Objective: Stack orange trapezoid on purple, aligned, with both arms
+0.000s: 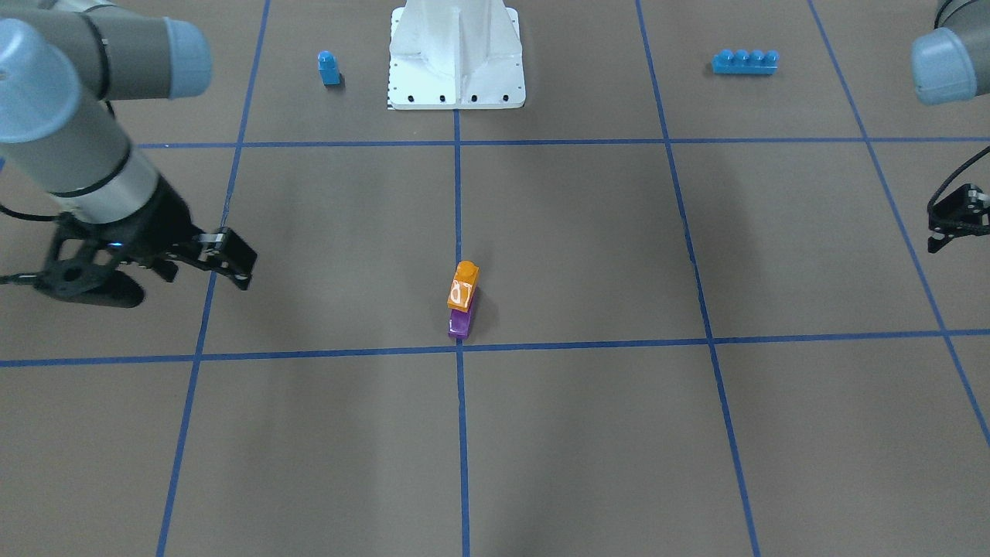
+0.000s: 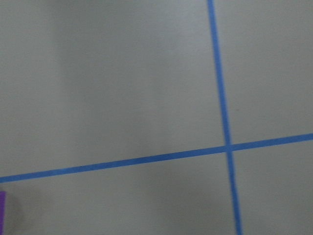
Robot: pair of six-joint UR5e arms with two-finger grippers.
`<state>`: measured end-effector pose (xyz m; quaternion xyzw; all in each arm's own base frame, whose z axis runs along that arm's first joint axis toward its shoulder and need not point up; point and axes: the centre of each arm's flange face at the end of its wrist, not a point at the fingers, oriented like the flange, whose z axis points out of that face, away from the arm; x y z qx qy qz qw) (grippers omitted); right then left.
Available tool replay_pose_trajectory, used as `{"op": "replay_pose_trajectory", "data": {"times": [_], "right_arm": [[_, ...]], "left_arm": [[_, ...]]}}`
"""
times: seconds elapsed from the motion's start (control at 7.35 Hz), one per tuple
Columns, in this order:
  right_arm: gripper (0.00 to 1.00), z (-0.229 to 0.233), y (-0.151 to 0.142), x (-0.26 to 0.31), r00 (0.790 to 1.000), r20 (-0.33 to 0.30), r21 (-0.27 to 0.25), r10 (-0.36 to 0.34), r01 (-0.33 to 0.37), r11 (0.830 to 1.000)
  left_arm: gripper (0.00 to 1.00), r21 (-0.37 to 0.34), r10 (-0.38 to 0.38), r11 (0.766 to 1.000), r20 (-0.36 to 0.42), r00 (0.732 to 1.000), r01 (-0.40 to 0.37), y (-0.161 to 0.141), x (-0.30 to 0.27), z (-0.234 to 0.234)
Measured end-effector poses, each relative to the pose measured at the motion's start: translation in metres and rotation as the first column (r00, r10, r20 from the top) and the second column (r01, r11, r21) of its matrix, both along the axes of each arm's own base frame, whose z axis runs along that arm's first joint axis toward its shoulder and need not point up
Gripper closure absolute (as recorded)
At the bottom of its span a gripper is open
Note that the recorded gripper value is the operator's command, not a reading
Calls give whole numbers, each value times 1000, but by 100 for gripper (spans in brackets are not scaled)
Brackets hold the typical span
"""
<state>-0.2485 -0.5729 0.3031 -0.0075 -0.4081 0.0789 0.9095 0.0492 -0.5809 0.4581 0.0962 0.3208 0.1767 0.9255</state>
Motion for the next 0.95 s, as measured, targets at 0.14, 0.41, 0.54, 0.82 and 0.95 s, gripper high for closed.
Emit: {"op": "replay_pose_trajectory", "data": {"times": [0.14,0.41,0.54,0.82,0.95], "right_arm": [[0,47,-1,57,999,-3,26,-39,39,999],[0,144,21,157,993,-31,76,-112,114,991],[0,185,38,195,990,-47,91,-136,140,986],[0,231,61,235,987,-37,104,-156,159,982],[0,255,72,255,990,-27,95,-137,139,986]], "left_arm": [[0,-16,-18,1000,-4,1000,18,7,-21,15],[0,-51,-46,998,-50,998,44,20,-45,32],[0,-65,-53,997,-67,996,48,26,-50,41],[0,-132,-110,986,-72,991,100,59,-82,82],[0,-163,-146,978,-69,987,134,73,-101,101]]}}
